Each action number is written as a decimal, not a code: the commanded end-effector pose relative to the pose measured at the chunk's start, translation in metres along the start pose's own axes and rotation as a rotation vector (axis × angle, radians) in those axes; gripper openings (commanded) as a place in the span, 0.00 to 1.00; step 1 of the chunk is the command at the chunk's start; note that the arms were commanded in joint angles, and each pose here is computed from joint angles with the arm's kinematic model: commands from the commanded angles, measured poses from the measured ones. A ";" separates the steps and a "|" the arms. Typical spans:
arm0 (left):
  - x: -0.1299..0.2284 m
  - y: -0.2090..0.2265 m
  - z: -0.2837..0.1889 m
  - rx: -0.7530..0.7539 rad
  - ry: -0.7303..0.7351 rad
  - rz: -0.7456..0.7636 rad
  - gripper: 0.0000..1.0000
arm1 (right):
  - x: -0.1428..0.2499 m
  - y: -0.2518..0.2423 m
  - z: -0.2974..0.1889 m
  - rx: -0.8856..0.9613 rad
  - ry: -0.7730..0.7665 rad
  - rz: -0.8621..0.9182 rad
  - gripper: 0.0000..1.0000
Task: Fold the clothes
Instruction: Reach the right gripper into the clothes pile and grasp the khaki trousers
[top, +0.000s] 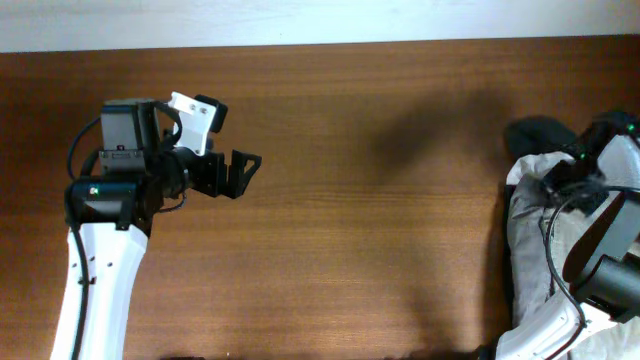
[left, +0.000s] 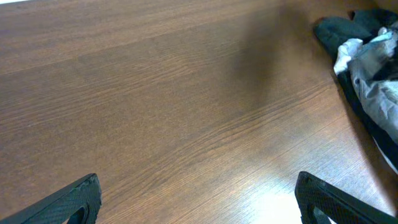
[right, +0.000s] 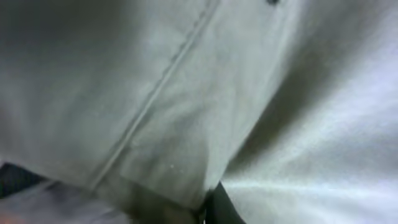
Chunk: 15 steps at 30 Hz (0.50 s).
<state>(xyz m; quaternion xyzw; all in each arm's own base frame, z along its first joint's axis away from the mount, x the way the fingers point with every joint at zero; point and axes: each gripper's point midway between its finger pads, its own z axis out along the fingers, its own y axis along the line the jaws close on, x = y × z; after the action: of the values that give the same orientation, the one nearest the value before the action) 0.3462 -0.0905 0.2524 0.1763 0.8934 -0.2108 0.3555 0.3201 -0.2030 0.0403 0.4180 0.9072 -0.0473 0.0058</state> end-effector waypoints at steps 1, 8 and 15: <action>-0.003 -0.001 0.003 0.017 0.002 -0.009 0.99 | -0.029 0.005 -0.070 -0.036 -0.126 0.011 0.04; -0.002 0.000 0.004 0.010 0.004 -0.010 0.99 | -0.031 0.029 -0.223 -0.226 -0.411 -0.108 0.04; -0.002 0.000 0.004 0.011 0.004 -0.010 0.99 | -0.018 0.039 -0.107 -0.112 -0.159 -0.145 0.06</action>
<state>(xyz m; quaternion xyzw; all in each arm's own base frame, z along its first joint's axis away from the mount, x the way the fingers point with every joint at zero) 0.3481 -0.0907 0.2476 0.1750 0.8958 -0.2127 0.3489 0.3642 -0.1882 0.1903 0.3535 0.9234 -0.0400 0.1440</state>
